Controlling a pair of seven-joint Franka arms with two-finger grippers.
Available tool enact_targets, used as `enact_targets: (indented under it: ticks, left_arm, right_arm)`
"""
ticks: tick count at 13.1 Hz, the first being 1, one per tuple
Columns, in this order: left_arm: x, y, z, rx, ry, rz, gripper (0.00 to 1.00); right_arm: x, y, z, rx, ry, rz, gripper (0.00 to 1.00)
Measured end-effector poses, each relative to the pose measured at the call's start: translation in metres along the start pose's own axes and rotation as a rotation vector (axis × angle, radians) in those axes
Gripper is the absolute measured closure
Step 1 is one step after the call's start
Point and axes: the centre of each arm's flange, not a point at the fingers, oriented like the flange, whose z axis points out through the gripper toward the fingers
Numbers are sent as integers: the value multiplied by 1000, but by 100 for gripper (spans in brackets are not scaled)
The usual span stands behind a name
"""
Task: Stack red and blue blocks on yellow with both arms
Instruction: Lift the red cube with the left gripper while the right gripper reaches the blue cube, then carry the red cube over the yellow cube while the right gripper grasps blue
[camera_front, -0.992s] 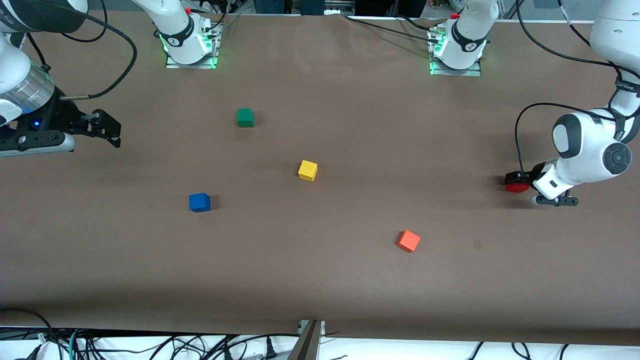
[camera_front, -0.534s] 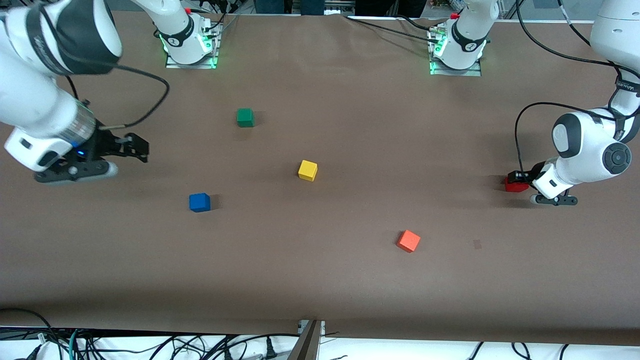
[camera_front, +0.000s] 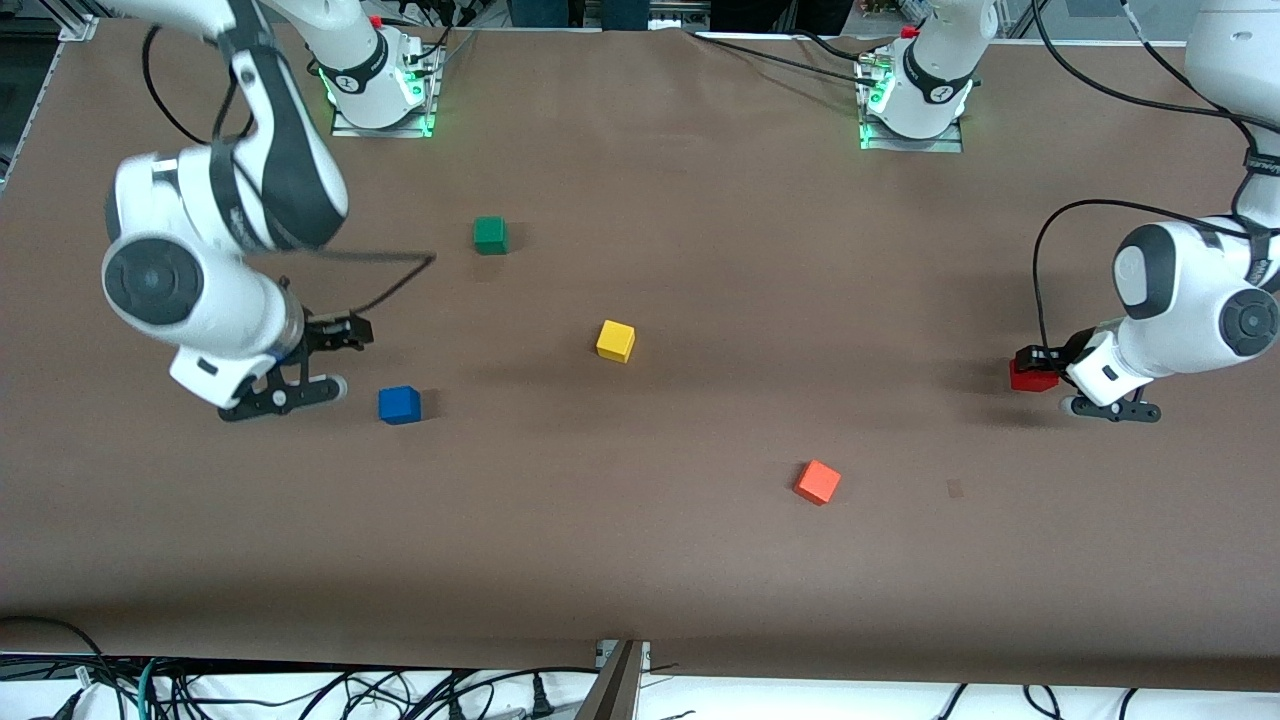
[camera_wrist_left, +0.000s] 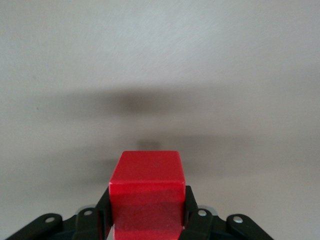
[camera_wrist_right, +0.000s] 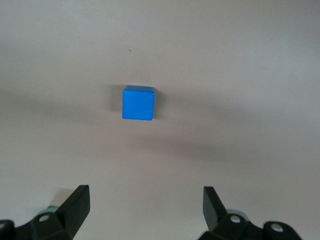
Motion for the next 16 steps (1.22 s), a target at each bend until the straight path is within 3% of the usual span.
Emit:
enact_targets:
  ticks: [3, 8, 12, 16]
  left_arm:
    - [29, 56, -53, -6, 56, -1, 44]
    - [48, 216, -79, 0, 112, -83, 44]
    - [38, 371, -67, -23, 119, -175, 44]
    - [17, 486, -24, -37, 76, -207, 44]
  right_arm:
    - [12, 27, 33, 62, -29, 53, 0]
    - [41, 21, 90, 75, 14, 54, 0]
    - [63, -1, 161, 189, 18, 98, 0]
    - [68, -21, 168, 184, 36, 33, 0]
